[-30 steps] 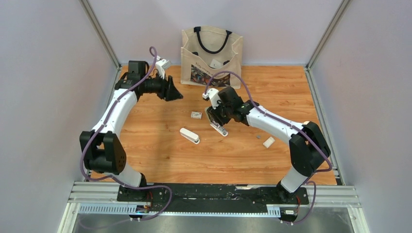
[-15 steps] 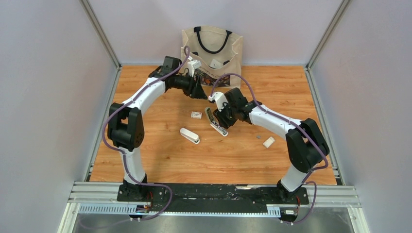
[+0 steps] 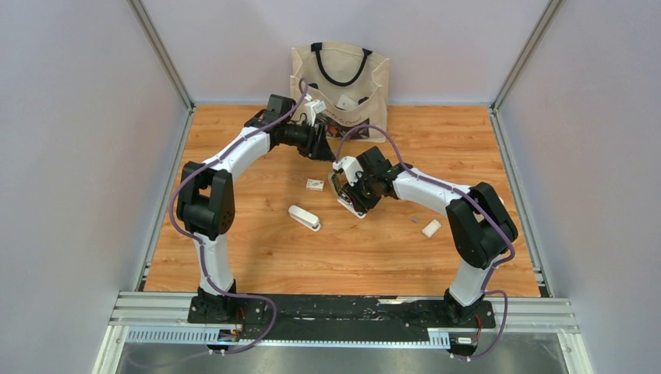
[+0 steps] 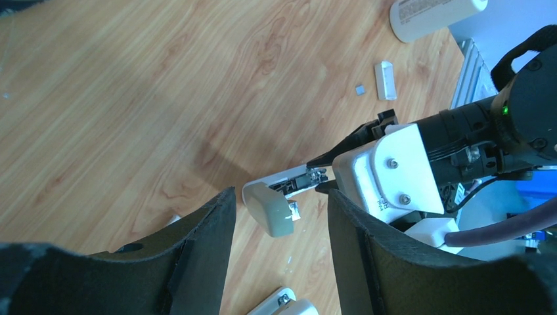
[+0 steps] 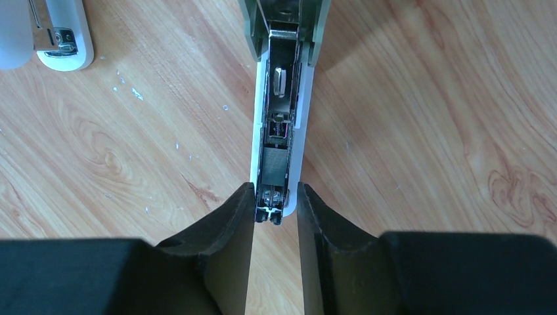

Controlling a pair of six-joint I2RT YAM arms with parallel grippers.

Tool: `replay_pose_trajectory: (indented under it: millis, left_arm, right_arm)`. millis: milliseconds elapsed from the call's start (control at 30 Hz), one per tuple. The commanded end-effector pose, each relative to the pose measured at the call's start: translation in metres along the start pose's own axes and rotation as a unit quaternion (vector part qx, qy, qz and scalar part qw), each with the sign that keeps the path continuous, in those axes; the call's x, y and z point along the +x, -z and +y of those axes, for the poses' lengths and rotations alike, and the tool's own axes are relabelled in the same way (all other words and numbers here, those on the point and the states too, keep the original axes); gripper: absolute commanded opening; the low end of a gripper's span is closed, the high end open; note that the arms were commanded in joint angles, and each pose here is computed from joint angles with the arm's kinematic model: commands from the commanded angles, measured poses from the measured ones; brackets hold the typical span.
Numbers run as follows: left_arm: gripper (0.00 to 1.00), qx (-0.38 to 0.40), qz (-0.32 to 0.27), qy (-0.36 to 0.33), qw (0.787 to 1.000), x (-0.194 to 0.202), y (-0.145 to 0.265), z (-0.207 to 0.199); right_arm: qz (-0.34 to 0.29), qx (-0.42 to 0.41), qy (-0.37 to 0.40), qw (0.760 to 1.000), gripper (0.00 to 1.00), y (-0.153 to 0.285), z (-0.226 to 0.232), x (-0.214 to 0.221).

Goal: Load the staples into the stapler

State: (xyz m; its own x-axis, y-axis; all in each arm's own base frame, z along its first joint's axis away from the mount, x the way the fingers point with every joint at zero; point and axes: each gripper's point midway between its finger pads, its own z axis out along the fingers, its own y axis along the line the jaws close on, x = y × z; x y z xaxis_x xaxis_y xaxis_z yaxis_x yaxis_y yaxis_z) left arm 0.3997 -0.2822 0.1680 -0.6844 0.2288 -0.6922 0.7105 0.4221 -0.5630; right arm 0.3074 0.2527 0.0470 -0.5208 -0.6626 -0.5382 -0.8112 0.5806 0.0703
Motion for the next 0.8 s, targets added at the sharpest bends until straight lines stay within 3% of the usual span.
replay_pose_trajectory:
  millis: [0, 767]
  left_arm:
    - [0.62, 0.006, 0.003, 0.000, 1.000, 0.007, -0.002, 0.000]
    - [0.61, 0.011, 0.035, 0.031, 0.999, 0.044, -0.006, 0.006]
  right_arm:
    - [-0.013, 0.002, 0.009, 1.000, 0.31, 0.003, -0.003, -0.010]
    - [-0.001, 0.004, 0.015, 1.000, 0.26, 0.000, 0.000, -0.005]
